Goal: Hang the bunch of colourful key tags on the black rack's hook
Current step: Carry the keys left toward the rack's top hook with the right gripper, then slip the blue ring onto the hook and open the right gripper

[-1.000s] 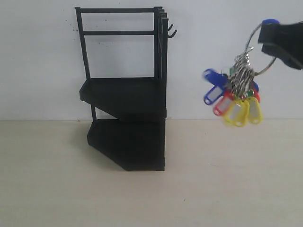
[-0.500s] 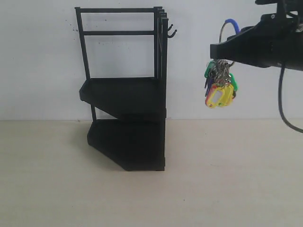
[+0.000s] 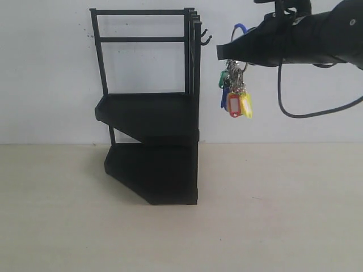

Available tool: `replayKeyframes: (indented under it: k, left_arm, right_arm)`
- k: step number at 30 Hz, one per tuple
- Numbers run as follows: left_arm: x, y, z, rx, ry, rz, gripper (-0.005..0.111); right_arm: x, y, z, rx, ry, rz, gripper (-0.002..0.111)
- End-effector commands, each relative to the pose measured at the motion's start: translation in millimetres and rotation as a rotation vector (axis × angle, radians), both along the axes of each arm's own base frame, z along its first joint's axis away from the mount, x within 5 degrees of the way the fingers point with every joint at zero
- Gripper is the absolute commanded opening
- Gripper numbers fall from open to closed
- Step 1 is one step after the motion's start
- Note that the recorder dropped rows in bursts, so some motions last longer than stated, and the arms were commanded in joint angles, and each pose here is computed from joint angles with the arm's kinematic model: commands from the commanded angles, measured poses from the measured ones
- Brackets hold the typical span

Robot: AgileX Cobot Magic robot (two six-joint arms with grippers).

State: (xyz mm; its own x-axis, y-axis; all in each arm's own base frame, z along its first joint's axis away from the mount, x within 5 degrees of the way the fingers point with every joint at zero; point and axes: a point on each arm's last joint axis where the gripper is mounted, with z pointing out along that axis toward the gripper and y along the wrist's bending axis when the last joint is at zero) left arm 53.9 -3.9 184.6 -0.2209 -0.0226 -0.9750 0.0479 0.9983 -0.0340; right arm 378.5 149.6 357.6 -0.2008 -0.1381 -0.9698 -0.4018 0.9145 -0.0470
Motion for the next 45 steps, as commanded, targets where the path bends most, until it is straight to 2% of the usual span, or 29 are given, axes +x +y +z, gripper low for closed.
replayKeyframes:
  k: [1,5,9,18,26,36,45]
  left_arm:
    - [0.2,0.1,0.9,-0.002,-0.002,0.003,0.004]
    - [0.2,0.1,0.9,-0.002,-0.002,0.003,0.004]
    - [0.2,0.1,0.9,-0.002,-0.002,0.003,0.004]
    - [0.2,0.1,0.9,-0.002,-0.002,0.003,0.004]
    - [0.2,0.1,0.9,-0.002,-0.002,0.003,0.004]
    - [0.2,0.1,0.9,-0.002,-0.002,0.003,0.004]
    - [0.2,0.1,0.9,-0.002,-0.002,0.003,0.004]
  right_arm:
    - [7.0,14.8,10.0,-0.010,0.014,0.054,0.000]
    - [-0.7,36.8,19.0,-0.054,-0.053,0.111,0.000]
    - [-5.2,47.4,22.7,-0.023,-0.085,0.121,0.000]
    - [-5.4,47.5,22.0,0.001,-0.065,0.117,0.000]
    - [-1.3,50.0,9.6,-0.022,-0.012,0.128,0.000]
    - [3.1,36.8,2.6,-0.065,0.054,0.119,0.000]
    - [3.4,36.7,3.2,-0.063,0.048,0.117,0.000]
